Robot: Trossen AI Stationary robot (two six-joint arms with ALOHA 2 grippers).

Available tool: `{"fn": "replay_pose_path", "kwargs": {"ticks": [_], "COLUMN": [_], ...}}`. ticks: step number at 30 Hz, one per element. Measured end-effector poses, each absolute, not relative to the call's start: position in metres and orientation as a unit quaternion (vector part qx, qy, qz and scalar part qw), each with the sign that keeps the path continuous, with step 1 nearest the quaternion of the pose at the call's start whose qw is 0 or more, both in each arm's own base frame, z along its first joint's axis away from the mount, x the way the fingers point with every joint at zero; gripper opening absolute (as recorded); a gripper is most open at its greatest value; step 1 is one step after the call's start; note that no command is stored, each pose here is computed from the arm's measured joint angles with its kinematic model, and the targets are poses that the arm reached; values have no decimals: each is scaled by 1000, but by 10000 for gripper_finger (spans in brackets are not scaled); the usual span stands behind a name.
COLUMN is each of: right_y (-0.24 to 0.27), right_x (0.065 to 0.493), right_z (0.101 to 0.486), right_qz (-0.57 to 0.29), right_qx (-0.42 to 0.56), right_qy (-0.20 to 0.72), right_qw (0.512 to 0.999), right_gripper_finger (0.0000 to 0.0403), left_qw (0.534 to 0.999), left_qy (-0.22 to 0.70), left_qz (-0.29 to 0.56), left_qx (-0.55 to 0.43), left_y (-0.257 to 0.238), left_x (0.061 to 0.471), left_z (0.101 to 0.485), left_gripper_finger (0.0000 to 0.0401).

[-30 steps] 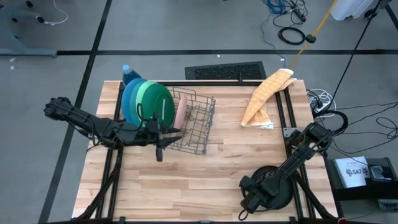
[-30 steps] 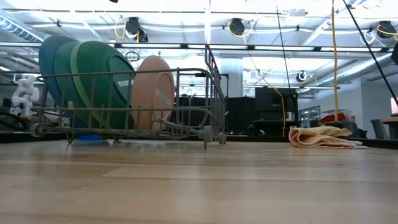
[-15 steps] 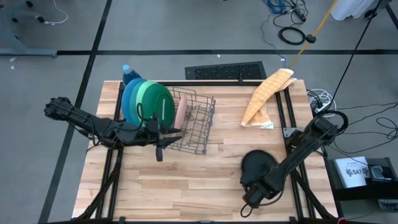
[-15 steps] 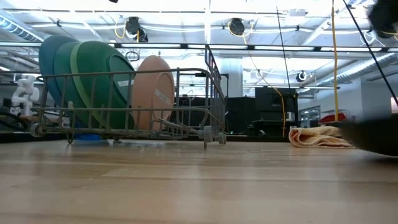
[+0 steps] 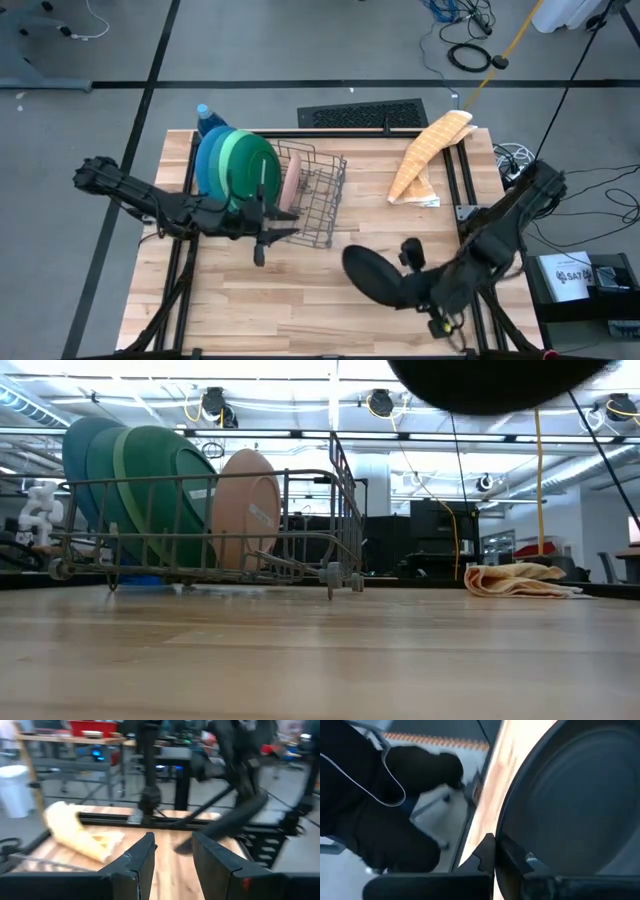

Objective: Sort dishes
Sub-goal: Put the black plate into the dish rack

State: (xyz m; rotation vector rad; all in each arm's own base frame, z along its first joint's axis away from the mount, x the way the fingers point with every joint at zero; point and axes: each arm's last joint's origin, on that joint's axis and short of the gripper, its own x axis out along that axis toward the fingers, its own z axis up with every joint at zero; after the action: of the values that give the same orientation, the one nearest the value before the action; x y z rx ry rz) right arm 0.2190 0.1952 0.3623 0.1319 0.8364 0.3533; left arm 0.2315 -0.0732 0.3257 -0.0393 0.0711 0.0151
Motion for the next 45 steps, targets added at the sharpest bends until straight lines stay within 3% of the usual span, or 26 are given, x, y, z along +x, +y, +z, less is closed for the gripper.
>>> {"fn": "replay_pose_path", "kwargs": {"ticks": [7, 14, 19, 30, 34, 41, 45], "right_y": [169, 162, 156, 134, 130, 124, 121], "right_x": [231, 246, 259, 271, 273, 277, 279], "right_z": [384, 382, 377, 377, 377, 380, 382], "right_qz": [235, 298, 326, 334, 336, 332, 312], "right_qx": [-1, -35, -48, -63, -69, -69, -54], "right_qy": [331, 313, 307, 296, 288, 274, 272], "right_qw": [914, 901, 893, 893, 894, 900, 909], "right_gripper_finger": [1, 0, 0, 0, 0, 5, 33], "left_qw": [993, 988, 977, 975, 973, 957, 955], "left_qy": [-9, 9, 19, 24, 24, 13, 4], "left_qz": [-121, -151, -211, -222, -229, -280, -287], "left_qx": [-4, -2, -9, 20, 36, 72, 69], "left_y": [-77, -75, -80, -85, -87, -91, -90], "left_x": [242, 249, 259, 276, 278, 275, 271], "left_z": [330, 322, 312, 296, 293, 294, 299], "left_gripper_finger": [152, 187, 189, 187, 153, 30, 25]}}
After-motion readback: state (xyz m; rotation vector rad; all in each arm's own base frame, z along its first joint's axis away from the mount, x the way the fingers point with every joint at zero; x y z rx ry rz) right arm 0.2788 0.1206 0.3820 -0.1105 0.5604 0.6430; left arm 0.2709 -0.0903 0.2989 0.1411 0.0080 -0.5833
